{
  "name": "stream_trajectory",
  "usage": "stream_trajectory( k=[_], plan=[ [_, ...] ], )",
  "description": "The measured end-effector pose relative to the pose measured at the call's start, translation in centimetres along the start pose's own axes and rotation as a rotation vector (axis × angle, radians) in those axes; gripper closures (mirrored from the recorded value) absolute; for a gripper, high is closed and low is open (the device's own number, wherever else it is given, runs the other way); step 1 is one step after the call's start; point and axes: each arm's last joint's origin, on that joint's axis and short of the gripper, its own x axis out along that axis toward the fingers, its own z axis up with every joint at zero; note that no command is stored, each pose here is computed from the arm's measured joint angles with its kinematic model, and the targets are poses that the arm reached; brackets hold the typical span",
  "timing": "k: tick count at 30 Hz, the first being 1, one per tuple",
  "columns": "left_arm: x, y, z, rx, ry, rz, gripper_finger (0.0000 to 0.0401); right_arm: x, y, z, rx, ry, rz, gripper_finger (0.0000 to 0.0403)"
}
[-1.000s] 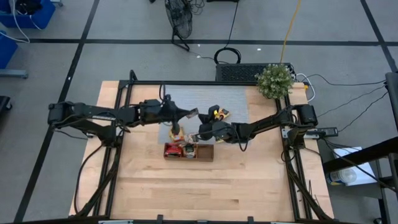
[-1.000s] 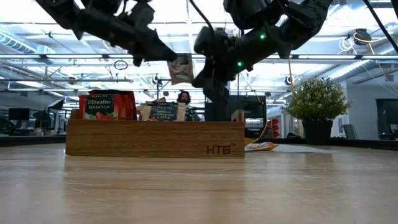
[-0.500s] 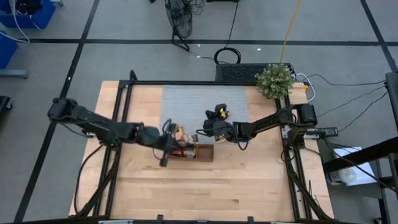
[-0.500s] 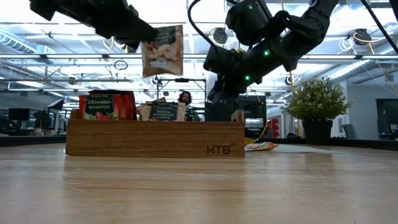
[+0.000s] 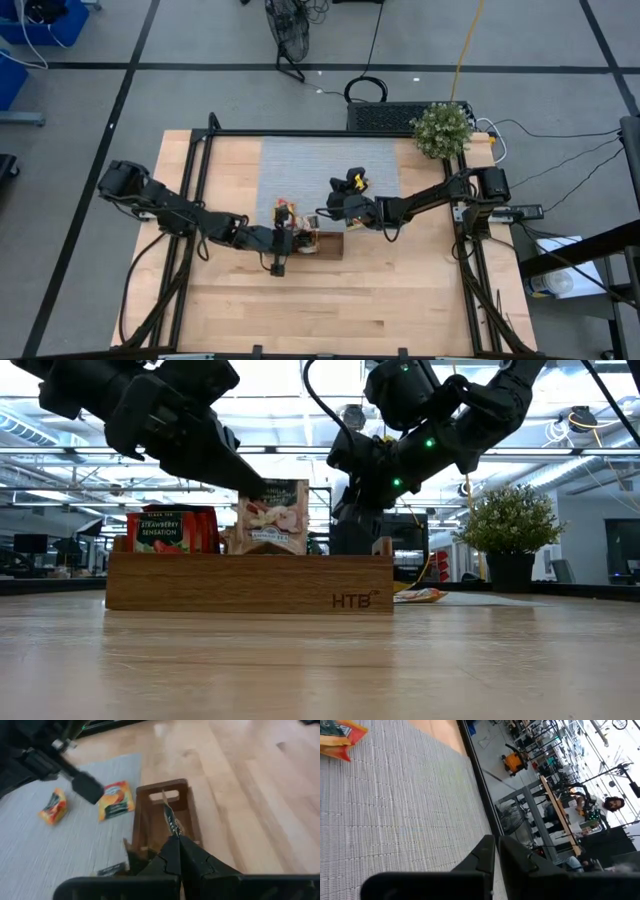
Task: Pick & Place Tea
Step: Put the brown tea bag into the middle section of the wooden organizer
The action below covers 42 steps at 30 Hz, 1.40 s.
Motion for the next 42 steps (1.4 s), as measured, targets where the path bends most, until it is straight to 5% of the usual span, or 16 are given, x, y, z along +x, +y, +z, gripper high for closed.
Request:
stream_trajectory(
  k=[42],
  plan=[
    [-1.7, -0.2, 0.0, 0.027, 0.067, 0.054, 0.0401, -0.3, 0.2, 0.2, -0.007, -0.010, 0.009, 0.0385]
  ],
)
